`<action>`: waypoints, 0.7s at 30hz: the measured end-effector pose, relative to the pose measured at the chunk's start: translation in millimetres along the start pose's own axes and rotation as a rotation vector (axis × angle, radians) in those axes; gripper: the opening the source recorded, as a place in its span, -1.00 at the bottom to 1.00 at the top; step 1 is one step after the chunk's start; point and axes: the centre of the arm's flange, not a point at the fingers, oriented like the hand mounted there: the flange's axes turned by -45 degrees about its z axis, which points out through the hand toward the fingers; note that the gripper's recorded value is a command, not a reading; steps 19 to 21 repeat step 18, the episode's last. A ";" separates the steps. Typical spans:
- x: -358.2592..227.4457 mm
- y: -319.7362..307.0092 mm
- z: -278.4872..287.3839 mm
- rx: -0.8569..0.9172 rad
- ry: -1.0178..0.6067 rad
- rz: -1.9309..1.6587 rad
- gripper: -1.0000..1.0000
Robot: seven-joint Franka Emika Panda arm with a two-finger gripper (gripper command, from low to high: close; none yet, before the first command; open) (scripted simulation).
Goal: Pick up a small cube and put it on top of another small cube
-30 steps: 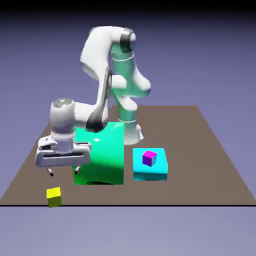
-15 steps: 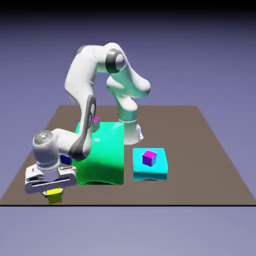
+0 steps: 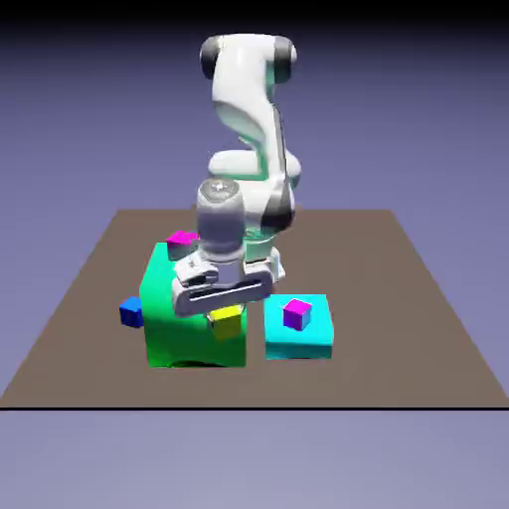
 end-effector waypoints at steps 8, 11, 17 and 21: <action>-51.4 -130.0 -18.0 -0.017 -0.011 -0.035 -1.00; -58.1 -142.3 -4.4 -0.022 -0.013 -0.039 -1.00; -58.8 -141.3 51.7 -0.023 -0.013 -0.039 1.00; -58.8 -141.3 51.7 -0.024 -0.013 -0.039 1.00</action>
